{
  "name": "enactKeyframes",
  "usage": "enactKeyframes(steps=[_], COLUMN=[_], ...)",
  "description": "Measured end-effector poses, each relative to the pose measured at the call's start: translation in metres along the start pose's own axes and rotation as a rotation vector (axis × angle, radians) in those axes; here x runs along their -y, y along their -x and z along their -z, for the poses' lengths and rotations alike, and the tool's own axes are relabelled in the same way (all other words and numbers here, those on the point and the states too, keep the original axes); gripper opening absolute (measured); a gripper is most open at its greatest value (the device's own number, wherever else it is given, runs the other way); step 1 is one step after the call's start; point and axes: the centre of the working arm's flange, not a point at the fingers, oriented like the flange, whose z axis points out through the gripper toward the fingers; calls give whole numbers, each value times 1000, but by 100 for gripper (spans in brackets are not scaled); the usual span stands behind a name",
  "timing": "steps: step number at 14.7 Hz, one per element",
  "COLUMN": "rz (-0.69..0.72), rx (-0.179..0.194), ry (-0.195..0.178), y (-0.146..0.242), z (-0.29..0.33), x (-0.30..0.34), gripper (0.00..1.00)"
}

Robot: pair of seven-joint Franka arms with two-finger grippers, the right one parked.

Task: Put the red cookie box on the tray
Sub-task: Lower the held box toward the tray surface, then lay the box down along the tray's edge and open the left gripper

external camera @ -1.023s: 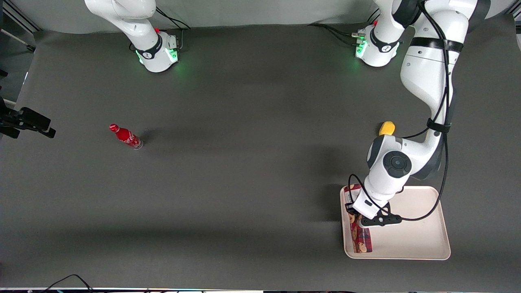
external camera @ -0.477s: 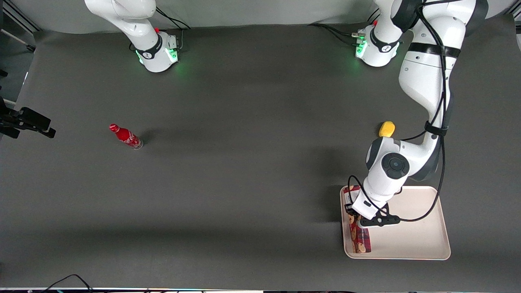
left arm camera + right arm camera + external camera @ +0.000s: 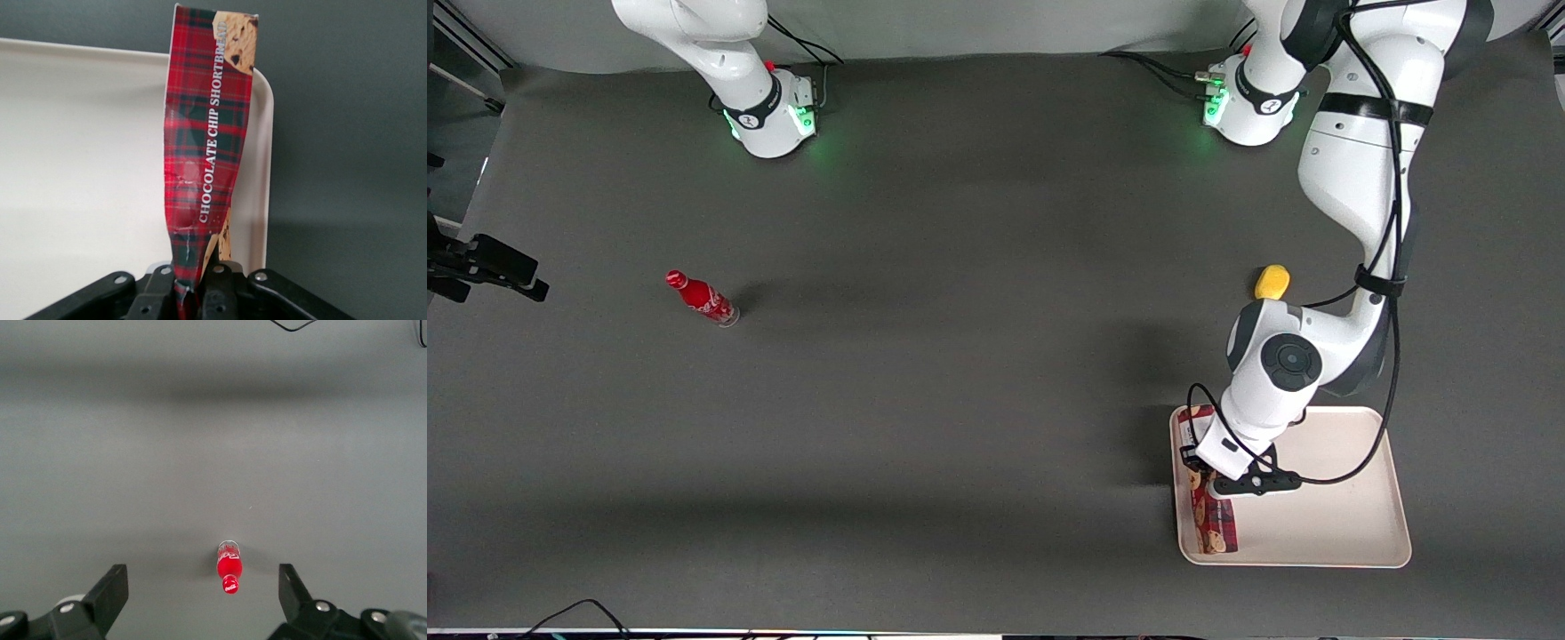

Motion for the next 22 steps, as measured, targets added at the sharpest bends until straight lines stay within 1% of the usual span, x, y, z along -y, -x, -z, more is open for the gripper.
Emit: enactKeyframes(steps=[2,4,5,6,7,9,11,16,17,22], rz=[-52,-107,-124,-132,-143,-170,-208,-274,-266,-176], rx=[-9,-11,-3,13,29,46,54,68,67,57], ry=[-19,-40,-45,-47,-43,-19,-10,-52,-51,-14], y=[-7,-16,-21,-24,-28,-32,-33,-31,-31,-28], z=[4,8,12,16,21,27,27,28,28,27], x=[15,45,62,79,97,132,168,229,236,252], gripper=[12,12,12,12,12,12,12,12,12,12])
